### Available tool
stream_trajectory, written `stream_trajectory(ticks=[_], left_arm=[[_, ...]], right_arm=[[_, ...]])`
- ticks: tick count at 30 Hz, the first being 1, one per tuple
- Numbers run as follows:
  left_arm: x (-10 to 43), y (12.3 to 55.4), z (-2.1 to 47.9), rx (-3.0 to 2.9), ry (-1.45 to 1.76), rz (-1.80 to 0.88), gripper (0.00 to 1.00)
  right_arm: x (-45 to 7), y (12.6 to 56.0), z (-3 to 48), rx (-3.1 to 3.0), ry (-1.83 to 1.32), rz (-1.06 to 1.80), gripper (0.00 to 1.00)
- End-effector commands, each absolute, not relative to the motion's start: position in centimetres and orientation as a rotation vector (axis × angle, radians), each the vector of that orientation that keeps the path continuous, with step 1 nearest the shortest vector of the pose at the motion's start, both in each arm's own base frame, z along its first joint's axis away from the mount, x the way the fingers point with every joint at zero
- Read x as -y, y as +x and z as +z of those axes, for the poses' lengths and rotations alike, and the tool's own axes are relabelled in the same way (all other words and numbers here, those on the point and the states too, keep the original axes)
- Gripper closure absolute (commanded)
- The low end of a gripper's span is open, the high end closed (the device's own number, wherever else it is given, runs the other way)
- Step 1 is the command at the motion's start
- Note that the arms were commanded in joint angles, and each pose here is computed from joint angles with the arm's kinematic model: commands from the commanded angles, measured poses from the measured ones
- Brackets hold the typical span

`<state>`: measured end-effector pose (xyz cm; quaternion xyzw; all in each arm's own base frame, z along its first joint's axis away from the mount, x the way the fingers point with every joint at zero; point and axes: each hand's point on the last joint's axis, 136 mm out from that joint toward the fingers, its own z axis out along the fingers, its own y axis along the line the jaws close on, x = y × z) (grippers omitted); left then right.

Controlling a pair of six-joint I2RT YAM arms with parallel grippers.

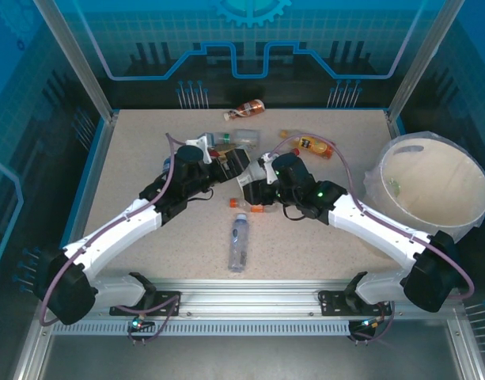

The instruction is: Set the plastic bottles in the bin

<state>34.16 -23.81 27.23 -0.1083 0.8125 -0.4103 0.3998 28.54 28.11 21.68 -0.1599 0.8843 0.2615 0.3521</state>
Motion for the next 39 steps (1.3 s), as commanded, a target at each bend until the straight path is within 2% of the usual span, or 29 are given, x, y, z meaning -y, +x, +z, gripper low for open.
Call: stream_trajectory(ticks=[1,5,11,19,28,33,39], left_arm=[[22.7,33.6,30.7,-1.987,-0.239,-0.989,0.01],[20.5,33.7,30.6,-1.971,-0.349,-0.904,0.01],[16.2,33.7,28.1,-1.930,-0.623,-0.753,0.01],[17.5,34.0,26.8,-1.938,-0.525,-0.782,0.01],[18.7,34.8,25.6,-1.973,-0.535,-0.814,0.01],[19.0,35.2,24.8,-2.006,-0.574,-0.811,0.01],[19.9,35.6,23.9,-2.030,-0.594,-0.844,0.01]], right_arm=[[-26.0,29.4,23.4,-2.266,-0.389,0.552,0.61],[-23.3,30.1,24.5,-2.262,-0.351,0.399,0.62],[-18.0,30.6,29.2,-2.191,-0.321,0.081,0.63],[-9.5,29.8,37.6,-2.010,-0.213,-0.354,0.63],[0.5,26.5,43.4,-1.867,0.086,-0.525,0.62],[5.8,24.3,42.3,-1.870,0.264,-0.632,0.62],[10.8,23.5,37.0,-2.048,0.503,-0.558,0.60]])
